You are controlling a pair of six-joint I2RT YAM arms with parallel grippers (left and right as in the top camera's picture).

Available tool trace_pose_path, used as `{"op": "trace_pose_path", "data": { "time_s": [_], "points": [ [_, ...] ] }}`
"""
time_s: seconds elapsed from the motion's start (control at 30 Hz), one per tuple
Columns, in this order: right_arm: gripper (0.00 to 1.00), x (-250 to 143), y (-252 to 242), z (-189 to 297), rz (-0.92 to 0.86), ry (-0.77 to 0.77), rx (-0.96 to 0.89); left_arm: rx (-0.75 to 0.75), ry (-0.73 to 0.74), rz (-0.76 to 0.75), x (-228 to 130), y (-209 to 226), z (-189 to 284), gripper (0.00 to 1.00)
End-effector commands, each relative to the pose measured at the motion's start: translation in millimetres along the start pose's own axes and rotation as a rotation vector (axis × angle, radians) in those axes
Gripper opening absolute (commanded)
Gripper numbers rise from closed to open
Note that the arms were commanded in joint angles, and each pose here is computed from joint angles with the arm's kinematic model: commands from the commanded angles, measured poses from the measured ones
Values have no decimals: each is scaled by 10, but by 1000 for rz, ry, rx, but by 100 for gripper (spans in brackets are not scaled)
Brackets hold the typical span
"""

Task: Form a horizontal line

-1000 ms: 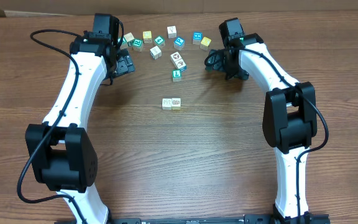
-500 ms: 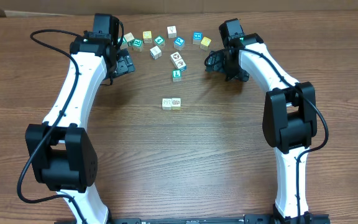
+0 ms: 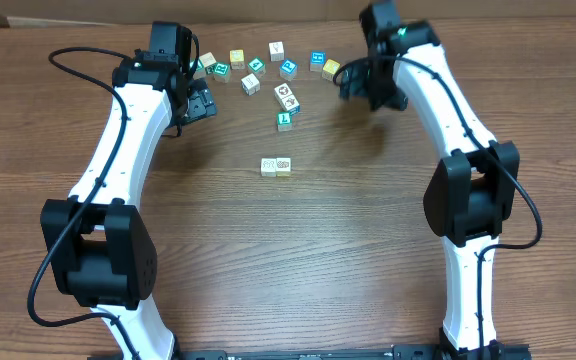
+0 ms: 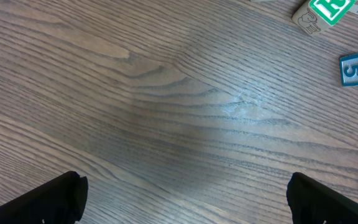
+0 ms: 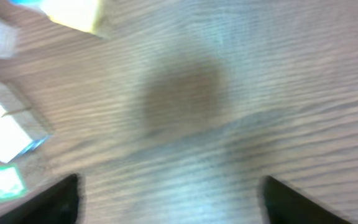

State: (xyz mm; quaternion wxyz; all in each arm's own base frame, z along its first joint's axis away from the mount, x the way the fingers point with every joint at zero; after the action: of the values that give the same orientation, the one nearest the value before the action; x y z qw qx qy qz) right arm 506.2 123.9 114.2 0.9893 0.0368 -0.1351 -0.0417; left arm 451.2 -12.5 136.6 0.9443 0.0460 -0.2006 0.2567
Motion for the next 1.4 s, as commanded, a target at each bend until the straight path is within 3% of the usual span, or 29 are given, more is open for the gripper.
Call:
{"op": "trace_pose_path", "data": {
  "time_s": [0.0, 0.3, 0.73, 0.93, 1.13, 1.37],
  "points": [
    [100, 267, 65, 542, 68, -131, 42, 5, -15, -1, 54, -22, 4, 100],
    [100, 466, 306, 596, 96, -220, 137, 5, -15, -1, 54, -22, 4, 100],
    [97, 412, 847, 306, 238, -302, 116, 5, -15, -1, 54, -22, 4, 100],
    [77, 242, 1040, 27, 338, -292, 113, 5, -15, -1, 54, -22, 4, 100],
    [46, 82, 1083, -289, 396, -274, 116, 5, -15, -1, 53, -23, 4, 100],
    [47, -55, 1184, -536, 408, -265, 203, 5, -15, -1, 53, -23, 4, 100]
  ]
}}
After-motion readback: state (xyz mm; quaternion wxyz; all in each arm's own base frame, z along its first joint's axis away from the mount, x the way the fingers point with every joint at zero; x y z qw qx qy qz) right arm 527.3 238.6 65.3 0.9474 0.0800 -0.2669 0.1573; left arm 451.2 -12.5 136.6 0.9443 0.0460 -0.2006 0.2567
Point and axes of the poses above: each gripper's point midway between its finger pads, its own z axis back along the fingers, its own y axis along the line the jaws close on, x = y × z, the point moved 1 cm from there along z, back along the fingers, and after that the axes turned 6 degrees about z, right-handed, at the moved point
